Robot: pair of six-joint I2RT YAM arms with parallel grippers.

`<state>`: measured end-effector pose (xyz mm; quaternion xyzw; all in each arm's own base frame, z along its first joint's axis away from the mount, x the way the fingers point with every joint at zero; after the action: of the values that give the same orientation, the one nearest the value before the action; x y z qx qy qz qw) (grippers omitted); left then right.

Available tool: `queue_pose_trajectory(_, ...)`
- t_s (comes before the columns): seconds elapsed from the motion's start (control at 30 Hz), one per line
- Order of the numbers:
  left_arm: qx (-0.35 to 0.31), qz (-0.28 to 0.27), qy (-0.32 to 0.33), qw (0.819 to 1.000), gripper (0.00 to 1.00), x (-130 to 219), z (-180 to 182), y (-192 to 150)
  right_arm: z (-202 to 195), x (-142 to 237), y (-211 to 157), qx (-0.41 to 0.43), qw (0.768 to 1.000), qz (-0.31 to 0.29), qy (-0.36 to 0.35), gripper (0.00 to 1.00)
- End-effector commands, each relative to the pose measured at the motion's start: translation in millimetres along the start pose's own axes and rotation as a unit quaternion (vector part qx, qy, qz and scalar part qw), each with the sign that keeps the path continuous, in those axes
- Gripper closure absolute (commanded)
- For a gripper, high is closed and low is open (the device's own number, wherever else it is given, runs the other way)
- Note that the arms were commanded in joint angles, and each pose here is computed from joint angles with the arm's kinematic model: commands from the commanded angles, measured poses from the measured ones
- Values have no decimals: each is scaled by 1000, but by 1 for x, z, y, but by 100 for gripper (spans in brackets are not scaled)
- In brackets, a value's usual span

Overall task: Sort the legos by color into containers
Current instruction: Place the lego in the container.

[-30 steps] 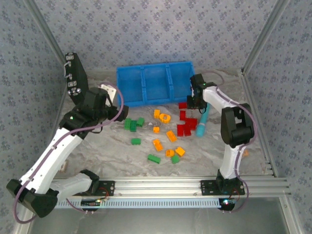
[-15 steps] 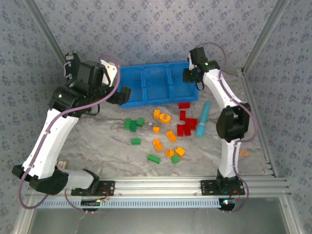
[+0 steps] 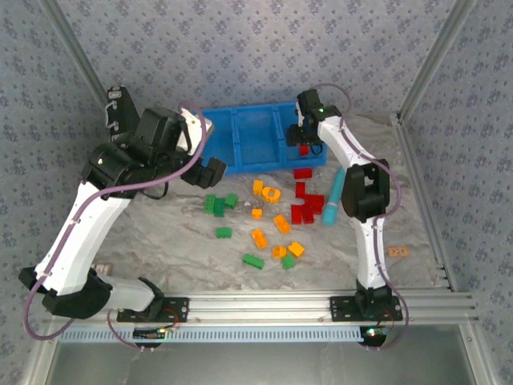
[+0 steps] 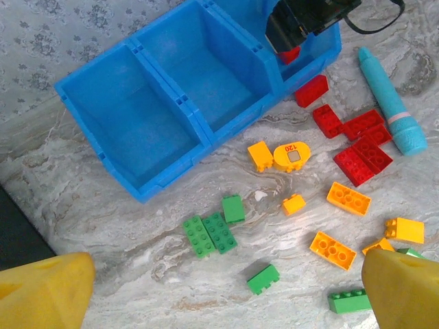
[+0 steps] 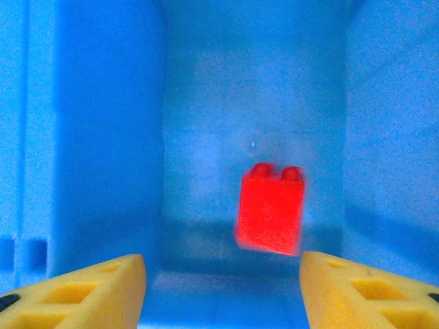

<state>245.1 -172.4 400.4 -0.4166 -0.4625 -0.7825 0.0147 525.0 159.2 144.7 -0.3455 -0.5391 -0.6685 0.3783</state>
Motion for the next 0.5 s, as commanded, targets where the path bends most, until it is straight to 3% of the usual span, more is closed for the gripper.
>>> queue_pose_trajectory(0.0, -7, 4, -8, 1000, 0, 5, -4, -3, 4, 39, -4, 5, 1000, -24, 3, 36)
queue_pose_trajectory(0.13, -9, 5, -10, 1000, 0, 4, -5, -5, -5, 56, -34, -2, 1000, -22, 2, 28)
queue_pose_trajectory(0.37, -14, -7, -1, 1000, 0, 11, -2, -3, -23, 66, -96, -15, 1000, -7, 9, 2)
queue_pose_trajectory(0.47, -15, -6, 0, 1000, 0, 12, -2, -5, -26, 59, -109, -22, 1000, -11, 16, 0)
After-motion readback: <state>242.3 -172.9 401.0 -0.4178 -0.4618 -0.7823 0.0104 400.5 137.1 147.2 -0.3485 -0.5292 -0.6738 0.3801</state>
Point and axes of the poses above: each hand's point on the last joint's axis, 136 mm out from that joint toward the fingers, its own x axis back along the fingers, its own z axis along the line the jaws close on, y = z × x, the point moved 2 cm from there along x, back along the fingers, and after that the axes turned 13 degrees about -x, right-handed, at the moved point
